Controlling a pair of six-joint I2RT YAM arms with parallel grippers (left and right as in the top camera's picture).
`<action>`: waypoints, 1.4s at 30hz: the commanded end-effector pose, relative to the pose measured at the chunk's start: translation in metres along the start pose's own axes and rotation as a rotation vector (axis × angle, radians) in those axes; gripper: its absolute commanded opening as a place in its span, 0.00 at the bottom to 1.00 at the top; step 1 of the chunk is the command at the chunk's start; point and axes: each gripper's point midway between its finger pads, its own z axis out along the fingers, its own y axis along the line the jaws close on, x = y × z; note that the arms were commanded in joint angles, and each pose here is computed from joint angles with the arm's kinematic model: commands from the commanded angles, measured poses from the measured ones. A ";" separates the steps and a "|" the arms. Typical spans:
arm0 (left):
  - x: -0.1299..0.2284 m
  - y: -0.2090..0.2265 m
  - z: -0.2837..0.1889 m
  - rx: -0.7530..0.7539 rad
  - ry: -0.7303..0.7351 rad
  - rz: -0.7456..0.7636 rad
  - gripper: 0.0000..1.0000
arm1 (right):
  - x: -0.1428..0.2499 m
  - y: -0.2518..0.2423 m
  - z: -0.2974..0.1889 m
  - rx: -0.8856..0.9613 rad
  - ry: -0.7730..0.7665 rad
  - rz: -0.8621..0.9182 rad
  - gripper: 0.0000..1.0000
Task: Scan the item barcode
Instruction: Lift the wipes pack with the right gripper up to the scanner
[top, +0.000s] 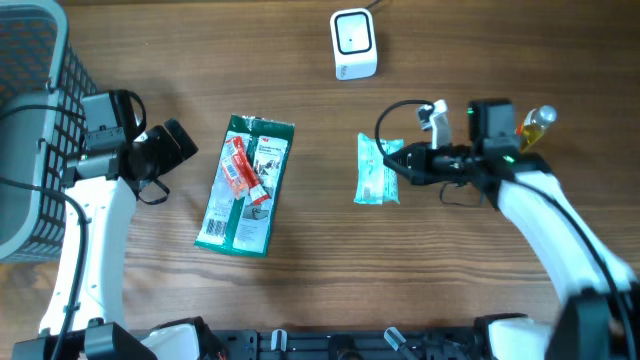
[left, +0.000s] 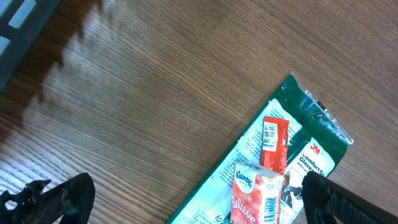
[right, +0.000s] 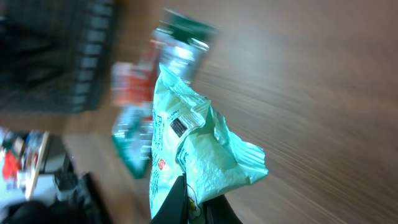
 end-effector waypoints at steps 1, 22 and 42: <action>-0.002 0.002 0.001 -0.010 -0.005 -0.002 1.00 | -0.010 0.075 -0.039 -0.202 -0.095 -0.262 0.04; -0.002 0.002 0.001 -0.010 -0.005 -0.002 1.00 | -0.143 0.111 -0.105 0.201 -0.163 -0.372 0.04; -0.002 0.002 0.001 -0.010 -0.005 -0.002 1.00 | -0.296 -0.024 0.072 1.171 -0.162 -1.184 0.04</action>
